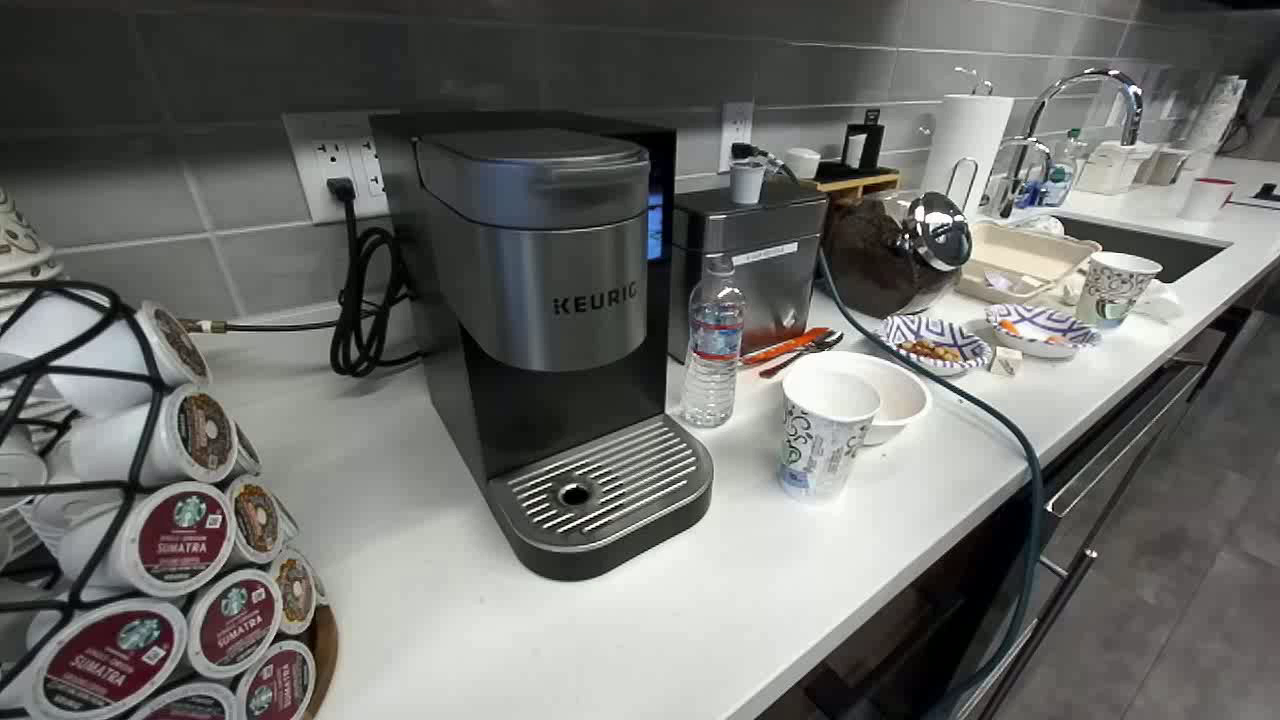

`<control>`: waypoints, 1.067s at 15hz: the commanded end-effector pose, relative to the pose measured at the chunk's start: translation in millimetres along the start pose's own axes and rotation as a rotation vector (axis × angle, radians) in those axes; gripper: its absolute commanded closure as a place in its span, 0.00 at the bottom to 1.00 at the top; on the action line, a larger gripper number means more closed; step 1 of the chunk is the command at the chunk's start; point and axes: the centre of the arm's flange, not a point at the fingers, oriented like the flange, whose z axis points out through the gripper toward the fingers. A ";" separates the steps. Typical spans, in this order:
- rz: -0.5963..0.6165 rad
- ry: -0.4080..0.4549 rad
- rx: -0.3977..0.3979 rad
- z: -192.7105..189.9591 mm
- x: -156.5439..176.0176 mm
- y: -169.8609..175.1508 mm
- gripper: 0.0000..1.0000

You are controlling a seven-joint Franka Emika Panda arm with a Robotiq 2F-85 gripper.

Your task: Open the coffee machine

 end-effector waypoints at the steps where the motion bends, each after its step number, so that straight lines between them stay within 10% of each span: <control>1: 0.000 0.000 0.000 0.0 0.0 0.0 0.00; 7: -0.063 0.059 0.021 -1.8 -0.3 -8.2 0.00; 16: -0.492 0.315 -0.252 -78.3 -15.1 -184.2 0.00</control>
